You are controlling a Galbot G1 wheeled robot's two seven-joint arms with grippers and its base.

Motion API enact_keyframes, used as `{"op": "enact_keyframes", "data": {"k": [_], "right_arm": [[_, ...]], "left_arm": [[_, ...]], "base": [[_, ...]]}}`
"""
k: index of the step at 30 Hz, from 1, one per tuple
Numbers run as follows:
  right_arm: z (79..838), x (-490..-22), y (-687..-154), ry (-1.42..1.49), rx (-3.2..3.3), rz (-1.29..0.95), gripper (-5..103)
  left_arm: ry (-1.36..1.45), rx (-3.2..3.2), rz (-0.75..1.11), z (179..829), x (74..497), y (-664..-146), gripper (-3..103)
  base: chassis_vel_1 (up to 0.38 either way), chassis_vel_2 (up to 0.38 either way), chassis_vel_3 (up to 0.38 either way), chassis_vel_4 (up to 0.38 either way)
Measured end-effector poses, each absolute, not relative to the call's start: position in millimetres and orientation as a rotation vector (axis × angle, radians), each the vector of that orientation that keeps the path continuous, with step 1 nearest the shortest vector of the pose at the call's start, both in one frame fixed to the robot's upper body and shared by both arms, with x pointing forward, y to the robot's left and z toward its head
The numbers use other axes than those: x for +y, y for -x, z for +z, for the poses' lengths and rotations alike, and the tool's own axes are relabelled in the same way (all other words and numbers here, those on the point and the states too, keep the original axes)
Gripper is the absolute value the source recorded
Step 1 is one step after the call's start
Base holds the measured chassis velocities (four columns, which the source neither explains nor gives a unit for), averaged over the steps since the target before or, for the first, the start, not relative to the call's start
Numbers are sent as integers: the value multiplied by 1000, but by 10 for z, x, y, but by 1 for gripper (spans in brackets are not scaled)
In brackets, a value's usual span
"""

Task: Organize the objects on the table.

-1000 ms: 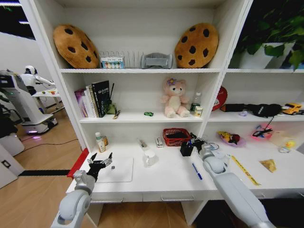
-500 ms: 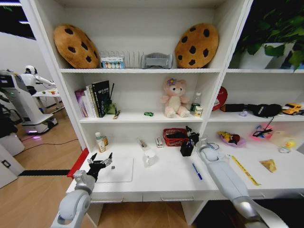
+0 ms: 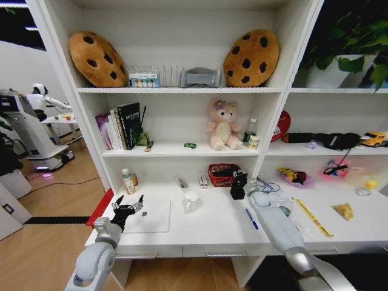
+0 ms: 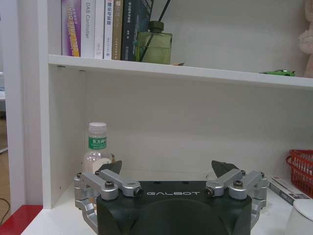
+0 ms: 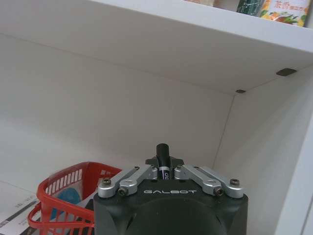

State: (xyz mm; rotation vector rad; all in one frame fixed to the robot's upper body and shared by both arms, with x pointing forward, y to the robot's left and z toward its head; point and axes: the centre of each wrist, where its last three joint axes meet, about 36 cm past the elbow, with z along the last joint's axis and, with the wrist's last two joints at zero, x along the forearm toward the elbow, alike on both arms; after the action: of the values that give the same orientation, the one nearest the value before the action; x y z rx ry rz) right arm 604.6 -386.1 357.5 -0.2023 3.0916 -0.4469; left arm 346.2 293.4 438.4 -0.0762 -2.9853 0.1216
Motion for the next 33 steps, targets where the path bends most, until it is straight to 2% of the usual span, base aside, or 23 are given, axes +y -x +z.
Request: {"op": "enact_keyframes", "data": {"k": [4,5,6,7,14,15,18,20,21,23,24,26,27,30,33], "right_arm": [[3547,-3846,-6012,178,3098,-438,10],[3538,-3836,-6002,173,3101,-425,7],[3525,-3819,-6003,175,3102,-417,14],[3525,-3819,-6003,175,3102,-417,14],[3461,-3744,-6039,182,3105,-424,7],[3460,-3755,-6046,177,3106,-430,14],[3461,-3777,-6059,170,3102,-442,19],[3473,-3792,-6065,159,3100,-448,30],[3473,-3792,-6065,159,3100,-448,30],[3482,-3799,-6064,135,3097,-461,40],[3482,-3799,-6064,135,3097,-461,40],[3495,-3793,-6064,123,3093,-465,51],[3495,-3793,-6064,123,3093,-465,51],[3539,-3789,-6055,119,3087,-481,68],[3564,-3785,-6042,118,3079,-495,73]], "left_arm": [[76,-2985,122,4384,2934,-3462,100],[76,-2985,122,4384,2934,-3462,100],[76,-2985,122,4384,2934,-3462,100],[76,-2985,122,4384,2934,-3462,100],[76,-2985,122,4384,2934,-3462,100],[76,-2985,122,4384,2934,-3462,100],[76,-2985,122,4384,2934,-3462,100],[76,-2985,122,4384,2934,-3462,100],[76,-2985,122,4384,2934,-3462,100],[76,-2985,122,4384,2934,-3462,100],[76,-2985,122,4384,2934,-3462,100],[76,-2985,122,4384,2934,-3462,100],[76,-2985,122,4384,2934,-3462,100],[76,-2985,122,4384,2934,-3462,100],[76,-2985,122,4384,2934,-3462,100]], "base": [[0,0,0,0],[0,0,0,0],[0,0,0,0],[0,0,0,0],[0,0,0,0],[0,0,0,0],[0,0,0,0],[0,0,0,0],[0,0,0,0],[0,0,0,0],[0,0,0,0],[0,0,0,0],[0,0,0,0],[0,0,0,0],[0,0,0,0]]}}
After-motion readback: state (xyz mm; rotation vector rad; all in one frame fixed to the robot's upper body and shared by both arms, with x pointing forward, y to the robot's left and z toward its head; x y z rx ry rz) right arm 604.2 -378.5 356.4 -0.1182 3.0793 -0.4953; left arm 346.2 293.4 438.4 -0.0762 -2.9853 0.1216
